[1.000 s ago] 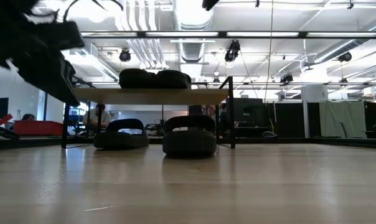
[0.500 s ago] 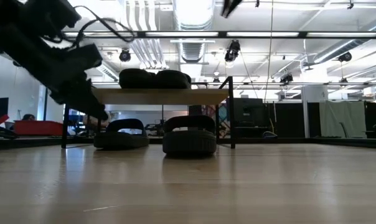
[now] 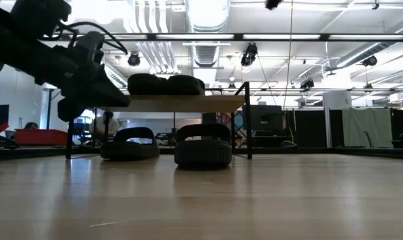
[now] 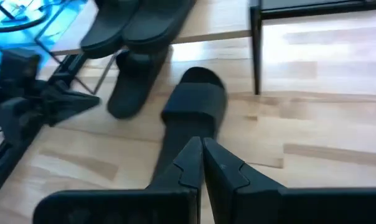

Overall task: Pick and place slides into the shelf
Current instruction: Adjust the big black slides under the shelf

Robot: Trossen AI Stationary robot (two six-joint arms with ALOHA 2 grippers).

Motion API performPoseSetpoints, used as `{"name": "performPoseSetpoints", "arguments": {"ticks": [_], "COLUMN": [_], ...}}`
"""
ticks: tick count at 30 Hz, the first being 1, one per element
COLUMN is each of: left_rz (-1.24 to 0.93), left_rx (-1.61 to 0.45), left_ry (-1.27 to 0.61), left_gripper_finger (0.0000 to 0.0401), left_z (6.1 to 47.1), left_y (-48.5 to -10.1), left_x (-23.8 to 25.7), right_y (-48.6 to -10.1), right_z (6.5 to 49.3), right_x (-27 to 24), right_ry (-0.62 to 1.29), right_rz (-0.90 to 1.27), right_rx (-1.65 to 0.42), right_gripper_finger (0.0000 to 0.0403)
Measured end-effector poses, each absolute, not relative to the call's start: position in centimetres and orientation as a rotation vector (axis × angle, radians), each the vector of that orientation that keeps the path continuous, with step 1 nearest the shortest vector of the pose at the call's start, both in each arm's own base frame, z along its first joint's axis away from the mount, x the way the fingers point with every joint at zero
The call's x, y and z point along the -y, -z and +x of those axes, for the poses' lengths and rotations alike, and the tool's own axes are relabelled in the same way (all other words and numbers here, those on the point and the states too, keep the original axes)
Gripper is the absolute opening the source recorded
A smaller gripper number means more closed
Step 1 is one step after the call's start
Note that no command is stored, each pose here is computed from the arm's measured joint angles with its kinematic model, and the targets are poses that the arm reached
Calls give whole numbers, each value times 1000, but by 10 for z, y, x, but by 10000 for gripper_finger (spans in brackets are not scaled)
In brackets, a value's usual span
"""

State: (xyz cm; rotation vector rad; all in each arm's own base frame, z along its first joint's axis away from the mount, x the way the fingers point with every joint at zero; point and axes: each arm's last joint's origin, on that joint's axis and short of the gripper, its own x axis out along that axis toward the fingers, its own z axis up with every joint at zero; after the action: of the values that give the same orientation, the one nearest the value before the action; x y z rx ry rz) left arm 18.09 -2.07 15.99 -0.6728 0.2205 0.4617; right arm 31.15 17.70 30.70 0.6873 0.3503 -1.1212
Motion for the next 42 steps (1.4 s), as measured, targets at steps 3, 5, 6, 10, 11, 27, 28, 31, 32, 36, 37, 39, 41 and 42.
{"name": "performPoseSetpoints", "arguments": {"ticks": [3, 5, 6, 10, 11, 27, 28, 31, 32, 36, 37, 39, 41, 42], "left_rz": [-674, -724, -745, -756, -764, -727, -719, -701, -700, -706, -706, -693, -668, -652], "left_rx": [-203, -215, -226, -232, -217, -442, -463, -499, -503, -507, -508, -511, -517, -521], "left_ry": [-531, -543, -539, -576, -589, -777, -783, -795, -797, -796, -797, -818, -853, -877], "left_gripper_finger": [10, 10, 10, 10, 10, 10, 10, 10, 10, 10, 10, 10, 10, 10], "left_z": [179, 178, 178, 179, 180, 194, 195, 197, 197, 198, 197, 193, 188, 185], "left_y": [-159, -155, -154, -149, -149, -120, -119, -116, -115, -114, -115, -118, -119, -120], "left_x": [14, 9, 7, 0, -3, -17, -17, -17, -17, -17, -17, -17, -18, -19], "right_y": [-300, -294, -291, -287, -286, -277, -276, -274, -273, -272, -272, -272, -272, -272], "right_z": [294, 283, 277, 255, 251, 208, 207, 205, 205, 206, 206, 206, 207, 207], "right_x": [-166, -158, -154, -140, -137, -105, -104, -103, -103, -101, -100, -100, -100, -100], "right_ry": [1154, 1181, 1192, 1210, 1211, 1231, 1232, 1235, 1239, 1250, 1253, 1255, 1253, 1252], "right_rz": [687, 691, 698, 695, 689, 631, 629, 620, 617, 617, 618, 619, 625, 629], "right_rx": [-343, -334, -326, -319, -322, -349, -349, -353, -354, -357, -359, -358, -356, -354], "right_gripper_finger": [9, 9, 9, 9, 9, 9, 9, 9, 9, 9, 9, 9, 9, 9]}}
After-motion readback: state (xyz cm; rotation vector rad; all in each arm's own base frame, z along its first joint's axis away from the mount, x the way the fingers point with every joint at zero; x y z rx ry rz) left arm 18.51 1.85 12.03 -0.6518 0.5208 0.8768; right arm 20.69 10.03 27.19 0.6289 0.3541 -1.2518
